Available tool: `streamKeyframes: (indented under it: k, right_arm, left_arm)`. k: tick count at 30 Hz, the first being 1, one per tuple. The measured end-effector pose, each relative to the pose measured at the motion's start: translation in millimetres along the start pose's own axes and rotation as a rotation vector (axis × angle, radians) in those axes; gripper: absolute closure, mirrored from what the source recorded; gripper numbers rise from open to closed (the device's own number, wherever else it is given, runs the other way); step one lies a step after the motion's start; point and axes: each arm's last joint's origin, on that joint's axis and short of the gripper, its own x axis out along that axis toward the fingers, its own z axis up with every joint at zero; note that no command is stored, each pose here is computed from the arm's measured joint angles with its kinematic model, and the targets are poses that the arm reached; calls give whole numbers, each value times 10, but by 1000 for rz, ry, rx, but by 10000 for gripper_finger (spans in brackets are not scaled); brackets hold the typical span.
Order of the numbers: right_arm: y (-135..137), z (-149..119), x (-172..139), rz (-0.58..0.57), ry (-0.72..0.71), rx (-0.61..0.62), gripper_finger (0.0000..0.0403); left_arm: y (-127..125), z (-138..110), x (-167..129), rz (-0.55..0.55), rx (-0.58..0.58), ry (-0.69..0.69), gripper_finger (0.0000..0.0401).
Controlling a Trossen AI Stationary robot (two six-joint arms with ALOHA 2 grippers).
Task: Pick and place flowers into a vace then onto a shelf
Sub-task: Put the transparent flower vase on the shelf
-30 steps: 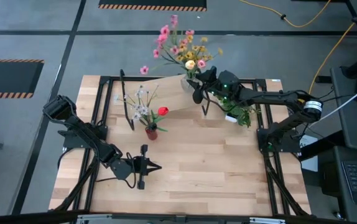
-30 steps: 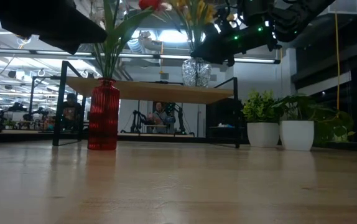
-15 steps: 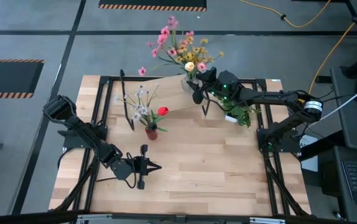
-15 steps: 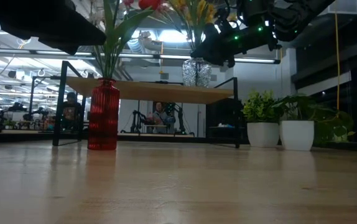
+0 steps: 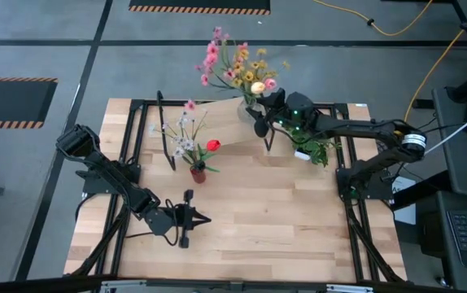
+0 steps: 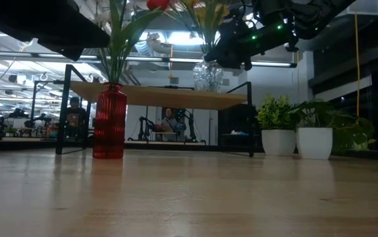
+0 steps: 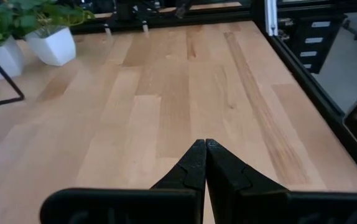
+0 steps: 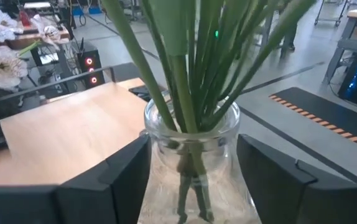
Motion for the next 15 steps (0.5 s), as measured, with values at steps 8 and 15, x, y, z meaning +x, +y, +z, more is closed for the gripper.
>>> streamKeyframes:
  k: [8,15]
  right_arm:
    - [34,27,-78,13,27,-5,171]
    - [62,24,-81,26,27,-11,171]
  left_arm:
    - [-3,-1,0,-9,-2,2,395]
    - [-6,-2,0,-22,-5,6,395]
